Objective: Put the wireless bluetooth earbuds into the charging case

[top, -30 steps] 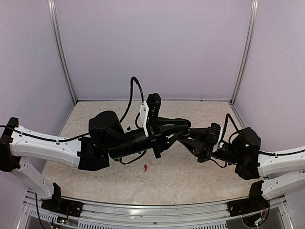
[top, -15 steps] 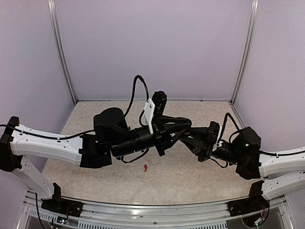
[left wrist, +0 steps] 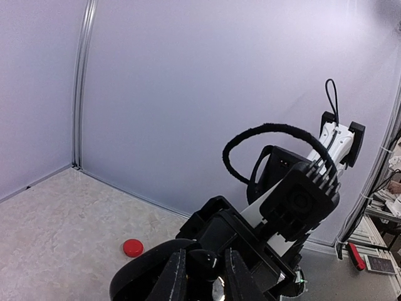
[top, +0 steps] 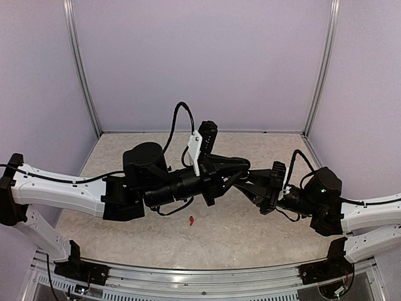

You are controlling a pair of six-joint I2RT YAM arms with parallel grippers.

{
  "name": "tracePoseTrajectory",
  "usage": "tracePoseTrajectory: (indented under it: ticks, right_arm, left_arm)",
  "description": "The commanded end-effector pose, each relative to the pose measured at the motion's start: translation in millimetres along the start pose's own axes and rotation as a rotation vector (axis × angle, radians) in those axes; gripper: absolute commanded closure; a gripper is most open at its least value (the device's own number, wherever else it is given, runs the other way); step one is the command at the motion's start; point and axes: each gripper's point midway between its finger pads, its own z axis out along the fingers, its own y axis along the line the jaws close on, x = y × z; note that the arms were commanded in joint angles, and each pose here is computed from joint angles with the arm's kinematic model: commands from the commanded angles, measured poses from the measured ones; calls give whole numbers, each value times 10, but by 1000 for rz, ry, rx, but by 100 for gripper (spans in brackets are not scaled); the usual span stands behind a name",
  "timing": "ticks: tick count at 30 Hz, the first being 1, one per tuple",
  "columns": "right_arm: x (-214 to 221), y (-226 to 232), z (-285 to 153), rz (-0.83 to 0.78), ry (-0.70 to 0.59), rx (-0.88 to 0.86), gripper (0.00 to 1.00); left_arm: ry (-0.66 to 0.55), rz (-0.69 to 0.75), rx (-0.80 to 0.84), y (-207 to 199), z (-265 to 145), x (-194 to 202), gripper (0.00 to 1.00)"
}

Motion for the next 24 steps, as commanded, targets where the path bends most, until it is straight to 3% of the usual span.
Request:
tracePoseTrajectory:
  ticks: [1,24]
  right_arm:
    - [-789,-27,-125,-70,-278,-3,100]
    - [-766,-24,-122,-67,-277,-1,100]
  left_arm:
    - [241,12,-175,477,-101,760,80]
    - [273,2,-211,585,-154,840,76]
